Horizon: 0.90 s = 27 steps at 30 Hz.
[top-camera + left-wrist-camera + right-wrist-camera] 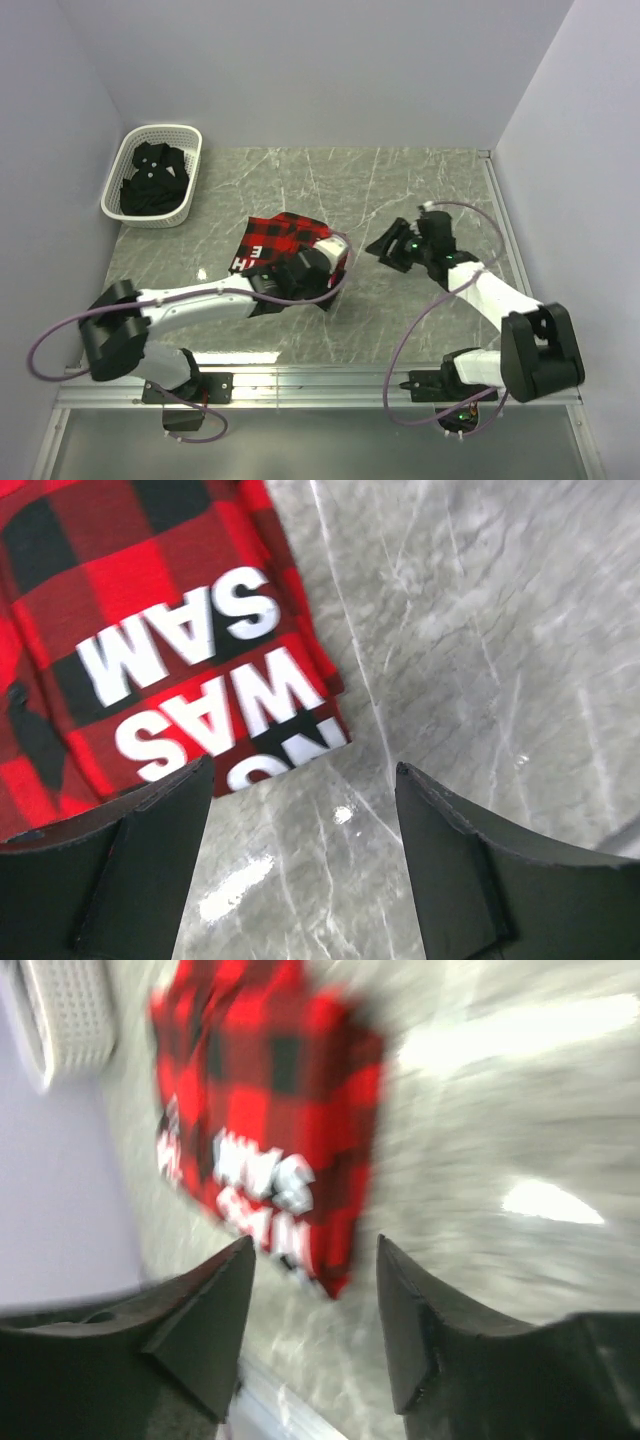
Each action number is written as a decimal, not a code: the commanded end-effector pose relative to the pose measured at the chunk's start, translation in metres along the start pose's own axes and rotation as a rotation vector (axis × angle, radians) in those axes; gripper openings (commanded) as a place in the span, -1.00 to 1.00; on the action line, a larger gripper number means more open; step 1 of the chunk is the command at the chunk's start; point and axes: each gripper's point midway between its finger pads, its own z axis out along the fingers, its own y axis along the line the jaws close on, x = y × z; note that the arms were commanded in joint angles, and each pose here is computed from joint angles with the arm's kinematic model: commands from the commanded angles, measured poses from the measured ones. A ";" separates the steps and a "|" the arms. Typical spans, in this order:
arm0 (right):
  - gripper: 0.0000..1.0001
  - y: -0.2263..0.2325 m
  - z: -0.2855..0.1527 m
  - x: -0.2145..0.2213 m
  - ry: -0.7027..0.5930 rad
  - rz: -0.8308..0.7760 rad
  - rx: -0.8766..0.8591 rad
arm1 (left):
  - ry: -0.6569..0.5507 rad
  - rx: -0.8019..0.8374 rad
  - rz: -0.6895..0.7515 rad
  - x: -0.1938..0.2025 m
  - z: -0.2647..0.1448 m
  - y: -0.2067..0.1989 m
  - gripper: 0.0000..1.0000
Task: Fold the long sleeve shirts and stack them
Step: Fold the shirt
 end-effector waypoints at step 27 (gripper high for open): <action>0.61 -0.072 -0.030 -0.011 -0.081 0.101 0.144 | 0.245 -0.399 0.579 0.064 0.075 -0.009 0.28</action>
